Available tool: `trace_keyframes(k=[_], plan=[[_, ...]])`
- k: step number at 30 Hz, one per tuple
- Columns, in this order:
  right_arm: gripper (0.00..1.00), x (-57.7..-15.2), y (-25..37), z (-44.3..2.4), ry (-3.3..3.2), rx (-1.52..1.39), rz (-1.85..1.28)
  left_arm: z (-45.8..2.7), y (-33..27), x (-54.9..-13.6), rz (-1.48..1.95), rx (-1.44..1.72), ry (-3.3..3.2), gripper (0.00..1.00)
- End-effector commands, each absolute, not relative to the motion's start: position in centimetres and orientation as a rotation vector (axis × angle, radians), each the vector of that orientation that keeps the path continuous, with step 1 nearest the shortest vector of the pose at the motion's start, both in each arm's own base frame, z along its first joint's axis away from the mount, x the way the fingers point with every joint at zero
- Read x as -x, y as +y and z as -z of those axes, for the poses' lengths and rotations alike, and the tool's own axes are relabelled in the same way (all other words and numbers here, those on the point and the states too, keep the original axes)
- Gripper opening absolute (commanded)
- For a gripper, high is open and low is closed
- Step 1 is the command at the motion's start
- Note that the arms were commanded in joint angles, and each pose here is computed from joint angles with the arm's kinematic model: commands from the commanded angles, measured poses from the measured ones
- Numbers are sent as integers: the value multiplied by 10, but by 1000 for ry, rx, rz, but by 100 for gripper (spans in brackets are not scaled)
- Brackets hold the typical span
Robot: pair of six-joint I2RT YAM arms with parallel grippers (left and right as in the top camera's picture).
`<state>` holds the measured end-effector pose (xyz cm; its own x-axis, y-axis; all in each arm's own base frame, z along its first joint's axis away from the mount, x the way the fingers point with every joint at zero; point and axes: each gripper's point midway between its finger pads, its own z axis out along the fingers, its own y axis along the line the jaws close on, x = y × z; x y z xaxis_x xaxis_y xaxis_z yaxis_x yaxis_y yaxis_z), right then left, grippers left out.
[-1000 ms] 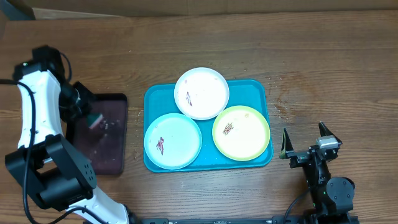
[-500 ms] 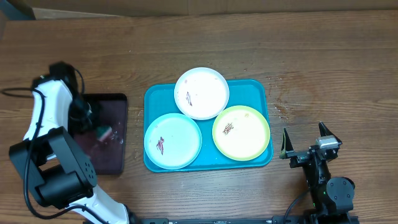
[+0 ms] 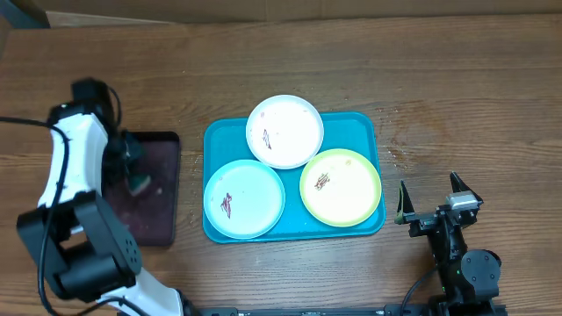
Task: Clean dirty plates on tray and stack at the side
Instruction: 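Dip and wet the sponge in the black tray's water, then carry the sponge with the left gripper onto the light blue plate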
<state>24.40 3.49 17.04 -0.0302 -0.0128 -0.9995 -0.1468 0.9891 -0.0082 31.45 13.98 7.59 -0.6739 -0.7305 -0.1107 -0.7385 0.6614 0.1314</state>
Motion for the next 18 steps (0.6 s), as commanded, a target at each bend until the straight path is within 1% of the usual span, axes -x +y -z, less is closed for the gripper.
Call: trace_keyframes(k=[1, 4, 8, 10, 12, 15, 18], plan=[[100, -244, 35, -169, 1593, 127, -110, -101, 149, -321, -280, 1267, 2769, 4], [100, -244, 35, -169, 1593, 127, -110, -150, 151, -328, -255, 1257, 2729, 4], [100, -244, 35, -169, 1593, 127, -110, -219, 135, -343, -78, 1114, 2684, 4], [100, -244, 35, -169, 1593, 127, -110, -241, 122, -347, -7, 1044, 2661, 4], [100, -244, 35, -169, 1593, 127, -110, -246, 111, -345, 48, 1020, 2662, 4], [100, -244, 35, -169, 1593, 127, -110, -235, 83, -329, 144, 971, 2789, 4], [100, -244, 35, -169, 1593, 127, -110, -217, 41, -320, 338, 770, 2943, 4]])
